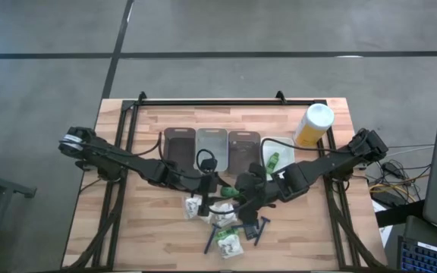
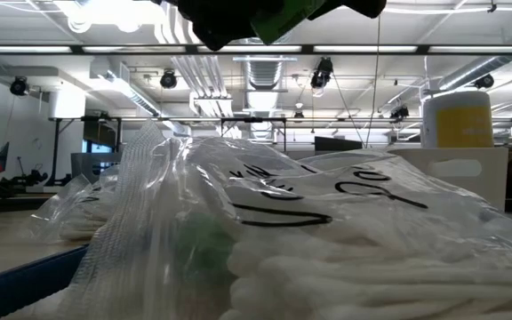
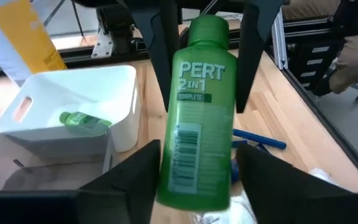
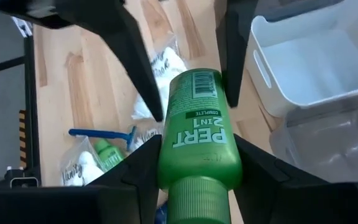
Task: Pick & Place Travel size toiletries
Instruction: Put the green shampoo into the white bin, then put the white cotton pack into the gray bin
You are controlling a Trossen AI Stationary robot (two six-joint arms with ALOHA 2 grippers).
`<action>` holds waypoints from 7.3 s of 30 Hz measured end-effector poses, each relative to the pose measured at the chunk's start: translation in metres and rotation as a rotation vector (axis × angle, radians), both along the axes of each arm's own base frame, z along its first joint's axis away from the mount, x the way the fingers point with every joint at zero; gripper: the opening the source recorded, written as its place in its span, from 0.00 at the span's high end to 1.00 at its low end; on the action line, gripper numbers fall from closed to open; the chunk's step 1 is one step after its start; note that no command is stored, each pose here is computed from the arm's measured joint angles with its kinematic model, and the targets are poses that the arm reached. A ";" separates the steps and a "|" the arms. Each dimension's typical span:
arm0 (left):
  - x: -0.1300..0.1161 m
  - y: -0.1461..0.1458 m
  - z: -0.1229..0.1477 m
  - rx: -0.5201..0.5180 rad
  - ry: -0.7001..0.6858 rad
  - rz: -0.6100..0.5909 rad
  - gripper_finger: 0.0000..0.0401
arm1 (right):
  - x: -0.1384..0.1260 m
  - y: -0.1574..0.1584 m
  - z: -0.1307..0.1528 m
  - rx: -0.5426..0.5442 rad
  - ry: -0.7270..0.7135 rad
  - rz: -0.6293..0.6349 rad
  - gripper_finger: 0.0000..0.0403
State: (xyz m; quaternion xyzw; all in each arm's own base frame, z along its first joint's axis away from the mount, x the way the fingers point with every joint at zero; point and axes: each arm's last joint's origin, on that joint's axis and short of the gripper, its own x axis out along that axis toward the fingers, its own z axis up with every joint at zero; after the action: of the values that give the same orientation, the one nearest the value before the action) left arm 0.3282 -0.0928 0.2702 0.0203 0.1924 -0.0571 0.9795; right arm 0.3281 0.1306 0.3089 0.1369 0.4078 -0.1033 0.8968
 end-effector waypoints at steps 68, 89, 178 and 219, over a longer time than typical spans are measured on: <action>-0.098 0.005 -0.108 -0.207 0.677 0.148 0.24 | -0.086 -0.034 -0.047 0.260 0.111 -0.848 0.21; -0.089 0.000 -0.119 -0.367 0.672 -0.036 0.46 | -0.088 -0.035 -0.056 0.231 0.133 -0.823 0.21; -0.047 0.191 -0.058 -1.351 0.796 0.611 0.62 | -0.156 -0.011 0.007 0.138 0.020 -0.722 0.47; -0.028 -0.003 -0.081 -0.546 0.812 0.339 0.35 | -0.157 -0.008 0.000 0.126 0.111 -0.653 0.28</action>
State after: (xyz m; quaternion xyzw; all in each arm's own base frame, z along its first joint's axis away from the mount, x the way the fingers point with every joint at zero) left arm 0.3003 -0.0954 0.1888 -0.2914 0.5355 0.0510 0.7911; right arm 0.1712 0.1222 0.3084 0.3097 0.3962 -0.3673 0.7825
